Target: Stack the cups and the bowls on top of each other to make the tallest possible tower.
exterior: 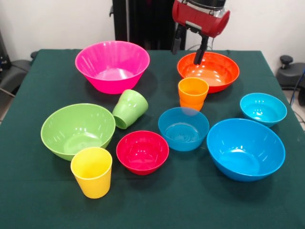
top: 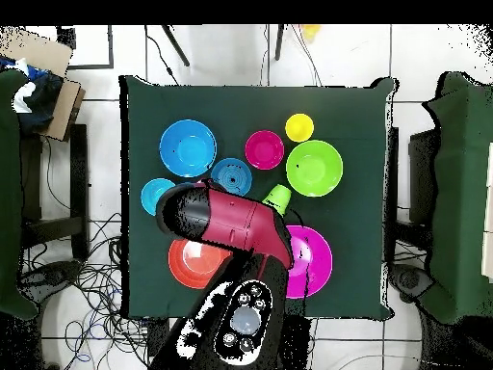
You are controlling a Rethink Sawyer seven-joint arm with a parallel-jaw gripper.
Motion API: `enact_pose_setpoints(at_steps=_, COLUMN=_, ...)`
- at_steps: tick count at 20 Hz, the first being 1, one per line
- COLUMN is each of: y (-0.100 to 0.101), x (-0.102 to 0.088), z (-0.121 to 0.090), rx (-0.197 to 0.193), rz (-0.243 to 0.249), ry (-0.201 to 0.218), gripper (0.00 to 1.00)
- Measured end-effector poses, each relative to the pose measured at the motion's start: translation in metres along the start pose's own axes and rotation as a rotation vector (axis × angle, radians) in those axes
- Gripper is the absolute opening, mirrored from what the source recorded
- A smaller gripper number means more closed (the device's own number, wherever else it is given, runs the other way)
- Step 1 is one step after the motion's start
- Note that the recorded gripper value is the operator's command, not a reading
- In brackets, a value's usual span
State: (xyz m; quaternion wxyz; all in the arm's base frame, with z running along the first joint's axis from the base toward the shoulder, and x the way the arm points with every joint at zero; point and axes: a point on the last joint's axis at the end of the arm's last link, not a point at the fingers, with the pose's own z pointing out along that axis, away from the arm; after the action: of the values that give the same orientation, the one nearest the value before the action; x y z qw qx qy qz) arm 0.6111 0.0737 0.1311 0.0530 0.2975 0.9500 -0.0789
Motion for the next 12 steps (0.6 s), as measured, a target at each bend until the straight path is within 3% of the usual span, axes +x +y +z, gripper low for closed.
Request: enact_pose_setpoints(at_steps=12, y=0.000, x=0.000, z=0.018, rx=0.003, rz=-0.007, ry=-0.030, gripper=1.00)
